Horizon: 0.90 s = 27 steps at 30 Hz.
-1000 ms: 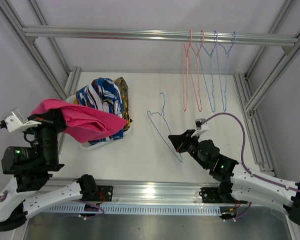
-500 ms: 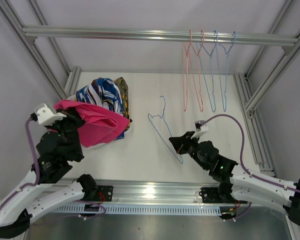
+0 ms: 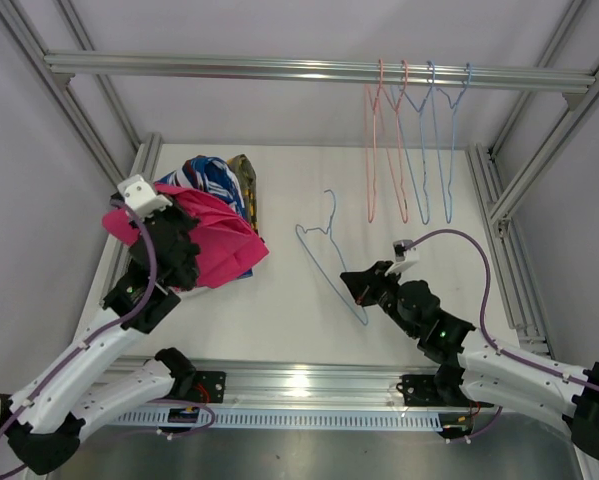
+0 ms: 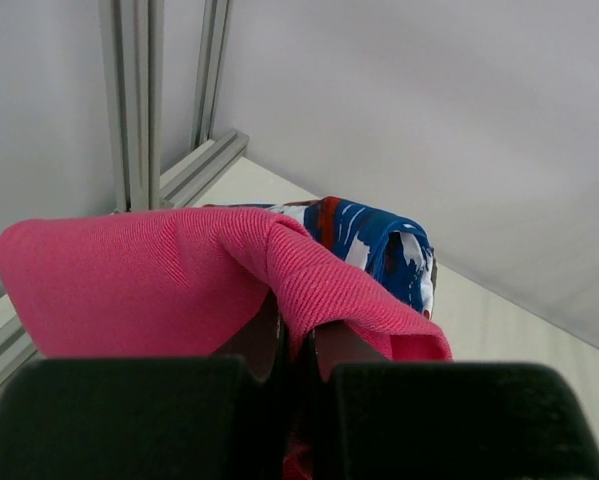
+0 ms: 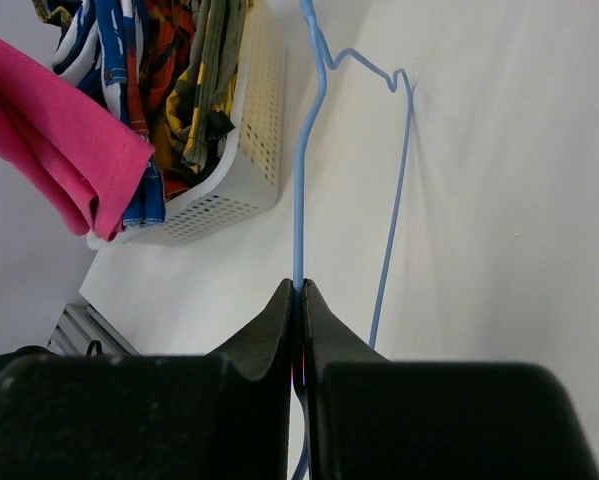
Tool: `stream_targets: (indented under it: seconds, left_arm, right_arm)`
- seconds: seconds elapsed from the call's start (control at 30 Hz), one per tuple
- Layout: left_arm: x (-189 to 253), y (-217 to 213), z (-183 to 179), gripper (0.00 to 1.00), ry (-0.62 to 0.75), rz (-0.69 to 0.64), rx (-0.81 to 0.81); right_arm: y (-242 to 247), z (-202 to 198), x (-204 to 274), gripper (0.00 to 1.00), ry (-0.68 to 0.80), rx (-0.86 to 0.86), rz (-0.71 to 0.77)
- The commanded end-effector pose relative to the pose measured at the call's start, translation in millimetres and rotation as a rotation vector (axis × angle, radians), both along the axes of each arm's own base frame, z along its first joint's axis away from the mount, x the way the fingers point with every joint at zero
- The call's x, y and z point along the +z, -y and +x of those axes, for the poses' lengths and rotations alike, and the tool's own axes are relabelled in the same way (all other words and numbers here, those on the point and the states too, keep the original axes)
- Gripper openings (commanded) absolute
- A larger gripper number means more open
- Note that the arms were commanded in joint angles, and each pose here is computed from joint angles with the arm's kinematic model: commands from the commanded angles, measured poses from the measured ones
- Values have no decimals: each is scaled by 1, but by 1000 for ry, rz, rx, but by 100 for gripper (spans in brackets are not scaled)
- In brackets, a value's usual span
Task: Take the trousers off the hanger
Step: Place the trousers in the bin.
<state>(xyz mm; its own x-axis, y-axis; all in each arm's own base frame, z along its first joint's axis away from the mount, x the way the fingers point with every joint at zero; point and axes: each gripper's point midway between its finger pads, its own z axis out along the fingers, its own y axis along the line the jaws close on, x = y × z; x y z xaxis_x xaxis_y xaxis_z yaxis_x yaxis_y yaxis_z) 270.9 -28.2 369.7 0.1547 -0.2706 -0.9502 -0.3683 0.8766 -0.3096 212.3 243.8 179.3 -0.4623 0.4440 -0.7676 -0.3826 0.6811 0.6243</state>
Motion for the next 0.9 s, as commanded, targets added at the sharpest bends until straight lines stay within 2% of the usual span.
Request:
stream_targets:
  seconds: [0.0,0.27,0.87]
  left_arm:
    - [30,5,16,1,103,-107,-28]
    - [-3,-2,60,1,-16,-95,36]
    - [-58,-17,125,1,-144,-143,90]
  right_arm:
    - [0,4,12,0,35,2,58]
    - [4,8,2,0,27,12,59]
    - [11,16,-17,0,-2,12,47]
